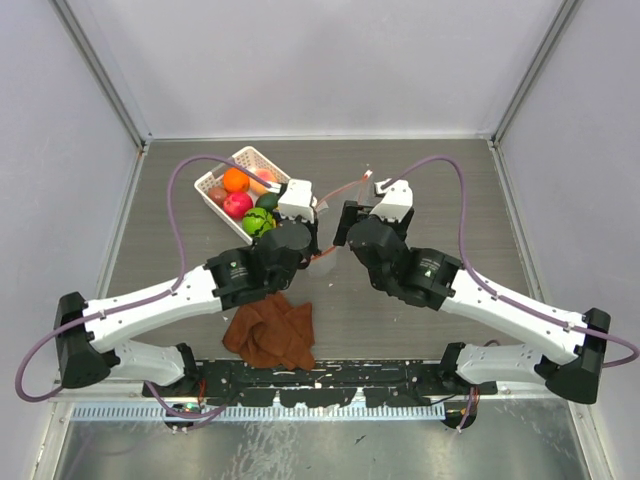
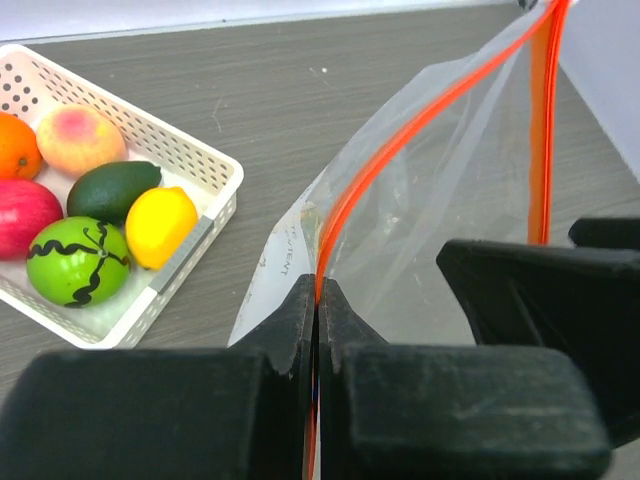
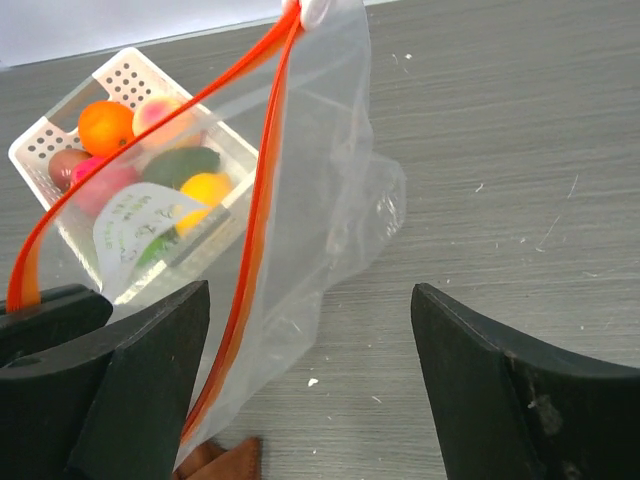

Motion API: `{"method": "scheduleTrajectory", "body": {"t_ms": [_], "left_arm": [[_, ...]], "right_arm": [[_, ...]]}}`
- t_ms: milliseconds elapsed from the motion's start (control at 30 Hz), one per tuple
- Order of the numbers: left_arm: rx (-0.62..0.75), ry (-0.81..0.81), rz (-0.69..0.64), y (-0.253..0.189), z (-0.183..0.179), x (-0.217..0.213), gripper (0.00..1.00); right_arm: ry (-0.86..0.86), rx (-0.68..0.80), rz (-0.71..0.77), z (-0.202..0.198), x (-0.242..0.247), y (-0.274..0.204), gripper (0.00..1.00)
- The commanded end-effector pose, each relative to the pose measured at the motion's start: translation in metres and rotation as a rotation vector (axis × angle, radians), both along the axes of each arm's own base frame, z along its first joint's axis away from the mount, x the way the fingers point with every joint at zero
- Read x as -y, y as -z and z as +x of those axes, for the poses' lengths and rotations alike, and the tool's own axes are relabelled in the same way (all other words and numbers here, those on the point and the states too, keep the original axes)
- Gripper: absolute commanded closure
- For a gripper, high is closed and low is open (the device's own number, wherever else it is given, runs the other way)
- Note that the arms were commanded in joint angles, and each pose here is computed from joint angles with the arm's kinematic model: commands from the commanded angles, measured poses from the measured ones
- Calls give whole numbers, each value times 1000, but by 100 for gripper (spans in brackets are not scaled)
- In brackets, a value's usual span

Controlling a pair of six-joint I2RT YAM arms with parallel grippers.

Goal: Place the food in the zip-top bag and seal the zipper
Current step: Open the zipper of the food storage bag.

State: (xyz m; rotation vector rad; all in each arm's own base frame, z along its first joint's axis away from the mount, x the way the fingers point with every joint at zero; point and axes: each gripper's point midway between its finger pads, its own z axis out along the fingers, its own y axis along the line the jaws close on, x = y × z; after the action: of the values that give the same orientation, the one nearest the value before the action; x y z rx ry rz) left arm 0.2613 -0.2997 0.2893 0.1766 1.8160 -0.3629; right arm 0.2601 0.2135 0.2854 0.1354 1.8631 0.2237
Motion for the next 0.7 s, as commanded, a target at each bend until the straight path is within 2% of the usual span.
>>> {"method": "scheduleTrajectory", "body": {"t_ms": [0,233,333,467,533,600,667], "left_arm": [[44,-106,-148,-22,14,6,100],[16,-149,-172,-9,21,18,100],[10,-156,-178,-6,23,21,100],[13,-193,-161,-3,25,14,100],[2,-208,-150,3,27,10,100],[-23,-217,-143,11,29,6,100],[-57,-229,-143,21,33,0,100]], "right_arm": [[24,-21,93,4,-8,7,16],[11,-56,98,12,-19,24,30],[16,-86,62,15,-17,36,47],[40,-120,18,13,0,51,79],[47,-119,4,12,11,51,91],[57,-115,-24,12,26,49,99],[69,-111,-49,11,41,46,100]]}}
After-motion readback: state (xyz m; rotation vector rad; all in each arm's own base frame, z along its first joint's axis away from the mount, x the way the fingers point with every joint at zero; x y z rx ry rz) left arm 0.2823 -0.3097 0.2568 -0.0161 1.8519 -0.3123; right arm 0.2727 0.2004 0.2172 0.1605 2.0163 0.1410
